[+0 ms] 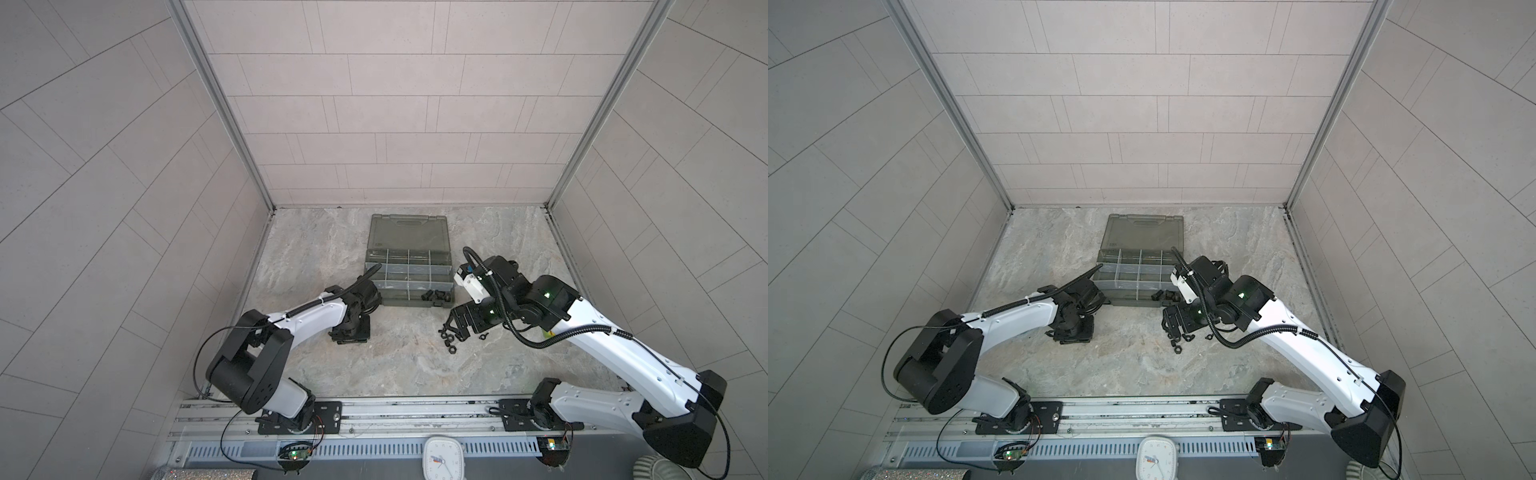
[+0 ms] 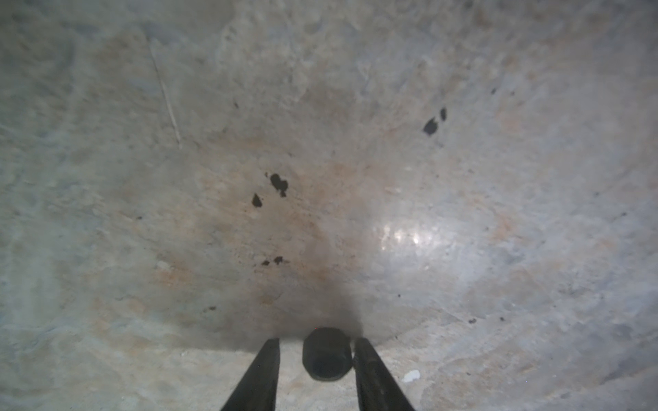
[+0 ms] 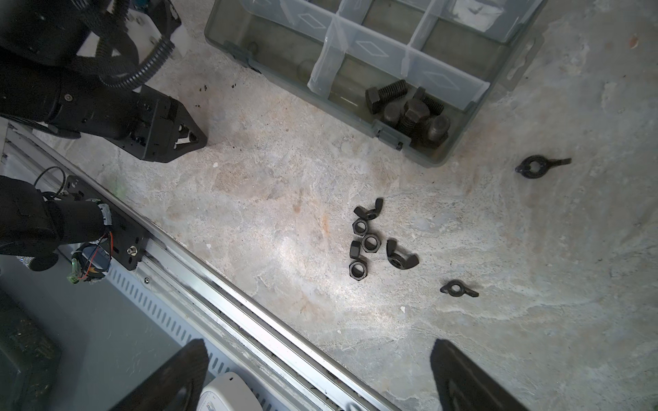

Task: Sort the screws and nuts into containers
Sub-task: Pick up the nut at the center of the table, then place the nut into the container.

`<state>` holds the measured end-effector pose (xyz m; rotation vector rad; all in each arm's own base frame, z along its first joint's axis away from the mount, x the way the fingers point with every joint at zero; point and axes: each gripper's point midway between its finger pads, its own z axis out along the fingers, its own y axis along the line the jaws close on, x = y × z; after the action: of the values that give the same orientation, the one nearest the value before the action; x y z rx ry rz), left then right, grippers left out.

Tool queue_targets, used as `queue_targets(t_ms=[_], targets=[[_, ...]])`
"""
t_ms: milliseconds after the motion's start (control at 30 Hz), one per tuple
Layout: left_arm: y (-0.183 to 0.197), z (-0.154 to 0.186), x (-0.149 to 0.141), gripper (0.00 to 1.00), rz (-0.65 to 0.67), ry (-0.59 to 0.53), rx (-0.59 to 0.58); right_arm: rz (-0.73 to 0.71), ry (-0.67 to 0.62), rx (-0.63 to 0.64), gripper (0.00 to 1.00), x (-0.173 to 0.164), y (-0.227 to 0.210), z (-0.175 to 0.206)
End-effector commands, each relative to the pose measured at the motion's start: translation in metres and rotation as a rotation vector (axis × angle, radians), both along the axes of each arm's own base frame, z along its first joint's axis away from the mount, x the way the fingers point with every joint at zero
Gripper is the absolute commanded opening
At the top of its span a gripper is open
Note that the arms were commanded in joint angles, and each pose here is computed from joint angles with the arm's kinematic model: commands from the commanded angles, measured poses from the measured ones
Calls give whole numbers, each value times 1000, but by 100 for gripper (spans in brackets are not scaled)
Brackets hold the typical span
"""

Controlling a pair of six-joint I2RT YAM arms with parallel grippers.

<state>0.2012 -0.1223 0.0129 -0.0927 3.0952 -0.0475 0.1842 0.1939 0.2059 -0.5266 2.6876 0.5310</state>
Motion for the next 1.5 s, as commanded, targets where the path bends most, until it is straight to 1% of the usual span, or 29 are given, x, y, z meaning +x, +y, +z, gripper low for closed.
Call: queue_targets(t_ms=[0,233,300,367,600,700,833,1000,1200,1467], targets=[[3,-2,2,39,0,3,16,-13,-7,-25,99,-3,-8,2],[1,-3,3,35,-4,13,18,-8,-12,-37,99,-3,-9,3],[2,-3,3,33,-7,14,23,-6,-9,-45,99,-3,-10,2],[2,-3,3,27,-8,16,25,4,-4,-45,99,-2,-8,1],[0,-3,5,25,-19,26,24,13,-1,-51,99,-1,-6,1],[0,-2,5,21,-27,31,27,12,-4,-61,99,0,-8,0],[-3,5,6,19,-45,37,19,12,-2,-61,99,0,-8,0],[-5,24,10,19,-62,18,15,14,-6,-62,99,0,-8,-1],[-13,51,27,19,-96,-17,6,11,-4,-64,99,1,-10,-2],[-38,83,71,19,-159,-68,-8,-16,-22,-70,99,5,-17,1]])
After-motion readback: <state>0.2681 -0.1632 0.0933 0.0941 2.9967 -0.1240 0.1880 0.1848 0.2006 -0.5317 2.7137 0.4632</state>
